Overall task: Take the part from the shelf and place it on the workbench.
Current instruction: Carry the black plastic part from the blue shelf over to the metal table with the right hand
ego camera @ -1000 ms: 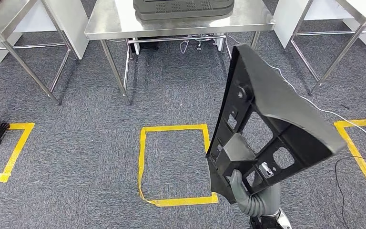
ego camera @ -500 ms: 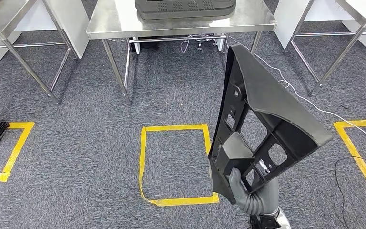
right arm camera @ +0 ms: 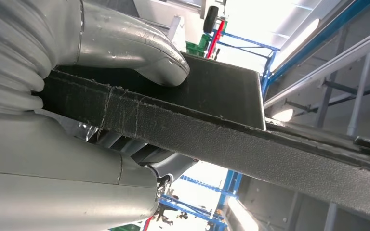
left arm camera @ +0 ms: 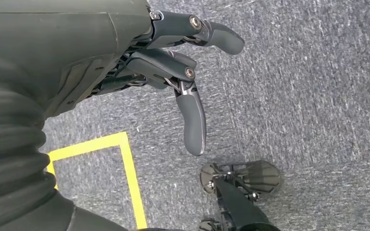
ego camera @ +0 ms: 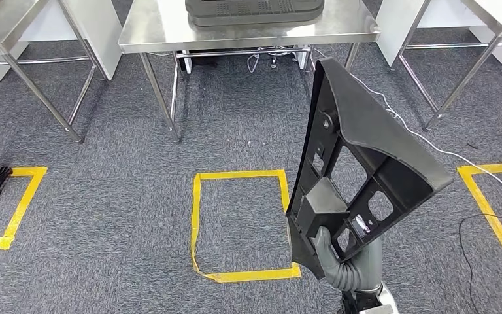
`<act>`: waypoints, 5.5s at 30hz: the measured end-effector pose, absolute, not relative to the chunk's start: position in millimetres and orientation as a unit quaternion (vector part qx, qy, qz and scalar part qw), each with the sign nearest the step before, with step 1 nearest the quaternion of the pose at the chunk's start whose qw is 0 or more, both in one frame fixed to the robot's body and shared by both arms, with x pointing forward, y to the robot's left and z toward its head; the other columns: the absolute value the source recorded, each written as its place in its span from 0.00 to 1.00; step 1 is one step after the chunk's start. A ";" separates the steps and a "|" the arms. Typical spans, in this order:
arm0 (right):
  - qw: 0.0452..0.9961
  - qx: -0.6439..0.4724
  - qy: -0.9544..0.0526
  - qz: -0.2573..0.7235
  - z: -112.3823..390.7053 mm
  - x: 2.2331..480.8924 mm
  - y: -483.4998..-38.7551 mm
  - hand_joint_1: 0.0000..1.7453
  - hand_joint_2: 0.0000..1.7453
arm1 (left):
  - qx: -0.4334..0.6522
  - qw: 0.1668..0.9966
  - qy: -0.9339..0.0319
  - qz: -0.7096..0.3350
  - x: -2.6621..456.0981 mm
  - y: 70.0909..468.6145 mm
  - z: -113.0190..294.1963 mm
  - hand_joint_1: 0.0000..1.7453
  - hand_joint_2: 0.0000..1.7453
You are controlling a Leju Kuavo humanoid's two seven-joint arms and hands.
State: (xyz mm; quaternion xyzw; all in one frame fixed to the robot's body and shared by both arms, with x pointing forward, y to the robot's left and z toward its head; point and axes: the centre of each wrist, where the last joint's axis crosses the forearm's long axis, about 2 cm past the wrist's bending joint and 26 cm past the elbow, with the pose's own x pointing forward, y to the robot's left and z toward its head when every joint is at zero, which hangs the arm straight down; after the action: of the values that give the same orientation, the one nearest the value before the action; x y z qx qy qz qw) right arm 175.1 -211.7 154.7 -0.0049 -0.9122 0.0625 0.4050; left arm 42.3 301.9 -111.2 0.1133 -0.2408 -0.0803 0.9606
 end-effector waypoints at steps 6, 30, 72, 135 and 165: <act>0.411 -0.005 -0.909 0.062 152.6 174.2 -212.2 1.00 1.00 | 0.113 0.961 -0.236 -0.084 42.2 299.9 -111.2 0.00 1.00; 0.419 -0.004 -0.906 0.060 149.9 174.2 -211.9 1.00 1.00 | 0.117 0.964 -0.223 -0.088 41.6 302.1 -111.2 0.00 1.00; 0.431 -0.001 -0.901 0.058 146.2 174.2 -210.9 1.00 1.00 | 0.115 0.963 -0.223 -0.093 41.9 297.5 -111.2 0.00 1.00; 0.424 0.010 -0.904 0.047 147.0 171.2 -204.1 1.00 1.00 | 0.120 0.958 -0.233 -0.115 41.9 297.8 -111.1 0.00 1.00; 0.423 -0.001 -0.905 0.056 146.8 170.7 -203.8 1.00 1.00 | 0.108 0.958 -0.238 -0.117 41.5 295.5 -111.3 0.00 1.00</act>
State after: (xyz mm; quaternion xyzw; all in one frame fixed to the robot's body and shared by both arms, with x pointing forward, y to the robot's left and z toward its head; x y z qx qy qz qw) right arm 170.7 -203.8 146.8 -0.0006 -0.9045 0.0556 0.4227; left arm 41.5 295.5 -111.3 0.1078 -0.2384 -0.1168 0.9581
